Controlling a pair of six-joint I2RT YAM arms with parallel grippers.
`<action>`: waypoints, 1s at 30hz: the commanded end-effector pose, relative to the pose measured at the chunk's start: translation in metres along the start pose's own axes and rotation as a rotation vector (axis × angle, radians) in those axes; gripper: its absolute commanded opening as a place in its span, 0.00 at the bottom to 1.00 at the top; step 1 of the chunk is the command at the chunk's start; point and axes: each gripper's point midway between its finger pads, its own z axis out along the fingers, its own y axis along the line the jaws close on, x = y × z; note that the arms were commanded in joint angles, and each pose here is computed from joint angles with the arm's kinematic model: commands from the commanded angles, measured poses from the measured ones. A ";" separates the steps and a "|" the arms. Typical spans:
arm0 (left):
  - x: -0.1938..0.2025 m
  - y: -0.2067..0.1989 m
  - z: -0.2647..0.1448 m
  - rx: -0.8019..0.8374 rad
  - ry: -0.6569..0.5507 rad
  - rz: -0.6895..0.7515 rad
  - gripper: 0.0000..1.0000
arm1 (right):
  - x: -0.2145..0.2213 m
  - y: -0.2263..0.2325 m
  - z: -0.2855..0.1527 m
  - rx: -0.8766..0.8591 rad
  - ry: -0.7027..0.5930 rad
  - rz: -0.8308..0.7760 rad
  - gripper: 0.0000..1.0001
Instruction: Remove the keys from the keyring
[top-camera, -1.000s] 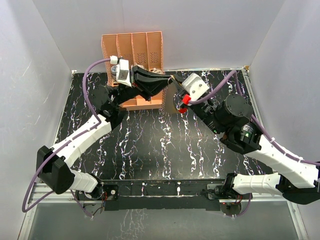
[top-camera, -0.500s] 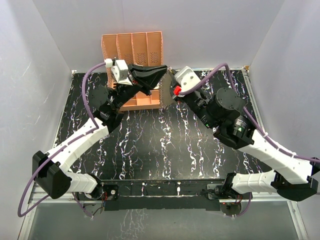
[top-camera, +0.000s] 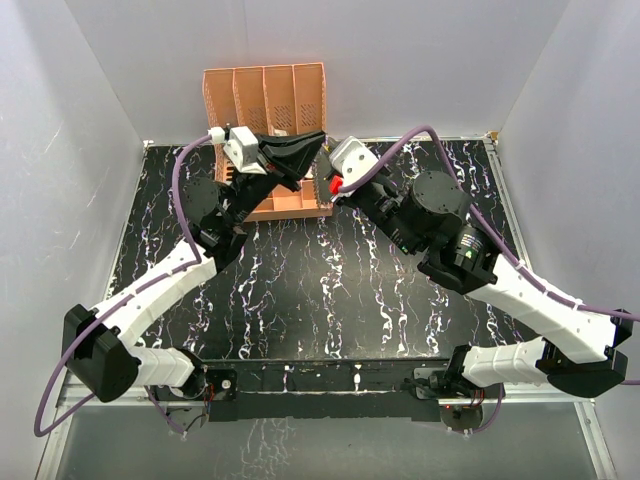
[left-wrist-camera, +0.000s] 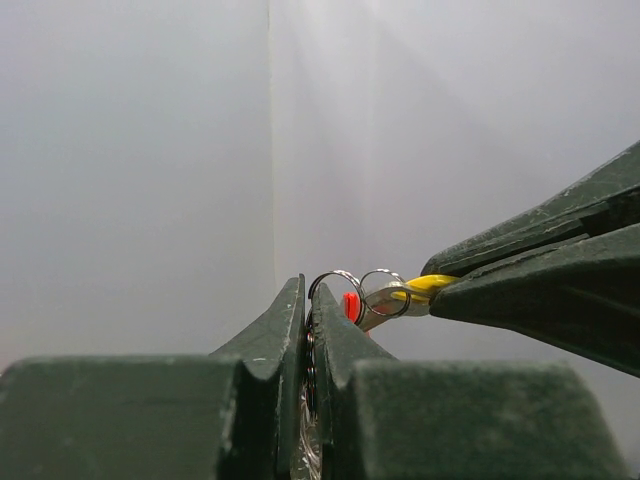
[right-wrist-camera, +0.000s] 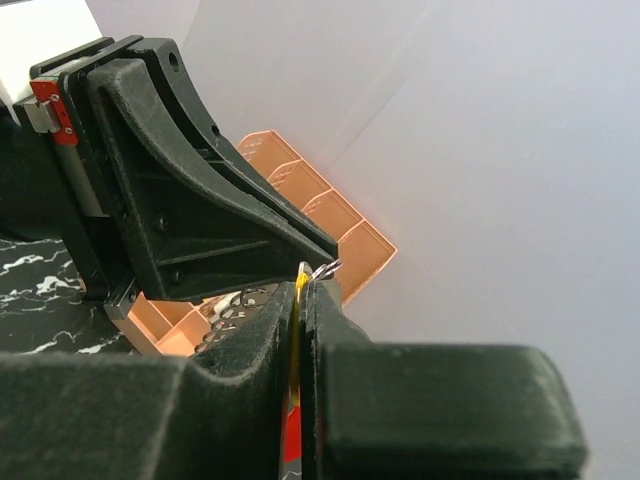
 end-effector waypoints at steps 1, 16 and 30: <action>-0.005 0.044 -0.010 -0.201 -0.028 0.046 0.00 | -0.059 0.001 -0.016 -0.062 -0.214 0.116 0.00; -0.052 -0.006 -0.008 0.017 -0.180 -0.148 0.00 | -0.026 0.030 -0.005 -0.081 -0.160 0.135 0.00; -0.069 -0.026 -0.014 0.104 -0.228 -0.260 0.00 | 0.011 0.039 0.003 -0.038 -0.067 0.137 0.00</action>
